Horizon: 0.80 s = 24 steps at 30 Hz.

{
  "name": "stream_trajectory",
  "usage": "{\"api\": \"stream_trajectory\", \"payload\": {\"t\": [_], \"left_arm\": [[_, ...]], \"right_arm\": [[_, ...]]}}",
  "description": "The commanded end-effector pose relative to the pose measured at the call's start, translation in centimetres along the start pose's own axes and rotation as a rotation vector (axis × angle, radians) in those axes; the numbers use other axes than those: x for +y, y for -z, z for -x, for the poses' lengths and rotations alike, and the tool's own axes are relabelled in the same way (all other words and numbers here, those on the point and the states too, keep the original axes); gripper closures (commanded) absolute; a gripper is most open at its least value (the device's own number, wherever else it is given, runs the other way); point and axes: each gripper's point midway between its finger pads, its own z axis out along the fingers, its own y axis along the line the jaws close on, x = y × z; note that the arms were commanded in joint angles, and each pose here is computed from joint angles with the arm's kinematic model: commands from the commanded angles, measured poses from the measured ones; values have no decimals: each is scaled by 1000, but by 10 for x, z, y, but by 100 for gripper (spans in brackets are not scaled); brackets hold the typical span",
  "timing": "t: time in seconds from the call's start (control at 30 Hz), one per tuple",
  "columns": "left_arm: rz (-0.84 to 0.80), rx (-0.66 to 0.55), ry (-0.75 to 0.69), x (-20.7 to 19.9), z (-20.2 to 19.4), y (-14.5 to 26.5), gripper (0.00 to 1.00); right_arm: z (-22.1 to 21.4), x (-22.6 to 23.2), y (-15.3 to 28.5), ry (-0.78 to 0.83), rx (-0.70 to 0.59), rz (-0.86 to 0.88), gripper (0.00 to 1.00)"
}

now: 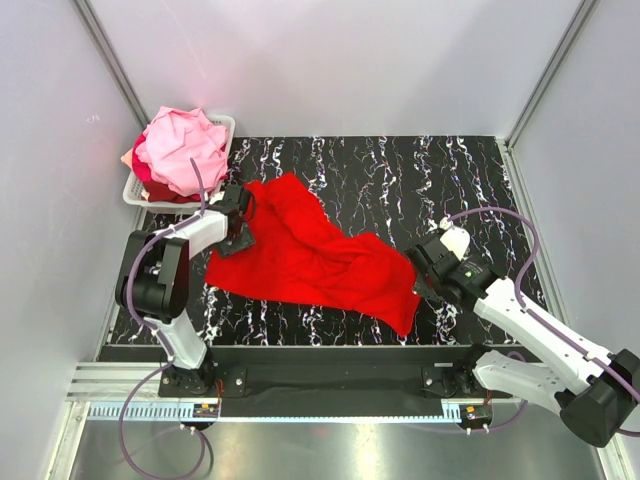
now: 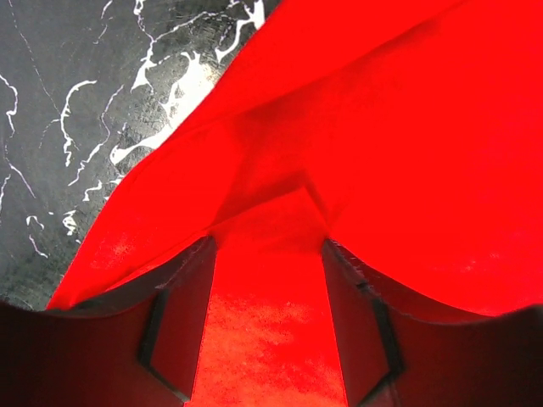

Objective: Fold and stack the t-shirts
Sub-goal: Flatten the tshirt out

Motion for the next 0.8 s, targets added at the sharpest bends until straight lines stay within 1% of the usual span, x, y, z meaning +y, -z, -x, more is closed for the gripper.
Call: {"api": "stream_trajectory", "payload": {"t": [0.0,0.03,0.13,0.17,0.2,0.23,0.27,0.37,0.4,0.43,0.5,0.53,0.63,0.77], "left_arm": [[2,-64,5,-8,21,-1,48],[7,-61,2,-7,19,-2,48],[12,-59,-4,-7,18,-5,58],[18,-55,-8,-6,17,-5,72],[19,-55,-10,-6,17,-4,78],[23,-62,-10,-4,19,-1,82],[25,-69,-9,-3,21,2,82],[30,-109,3,1,31,15,81],[32,-118,5,2,34,19,77],[35,-131,6,3,38,23,71],[32,-154,13,2,47,31,45],[37,-150,11,3,47,34,42],[29,-159,18,1,52,38,39],[22,-165,17,-3,55,38,41]], "right_arm": [[8,3,-2,-5,-30,7,100],[7,3,-2,-5,-28,8,100],[8,4,-2,-5,-29,11,100],[8,4,-2,-4,-28,13,100],[7,4,-3,-1,-27,11,100],[7,4,-3,-1,-27,10,100],[7,4,-3,3,-25,8,100],[7,4,-4,5,-27,10,100],[6,4,-4,4,-26,9,100],[6,4,-5,7,-26,9,100],[6,5,-6,12,-23,8,100],[5,4,-7,16,-21,3,100],[4,5,-11,19,-18,-4,100],[0,6,-16,17,-13,2,100]]}}
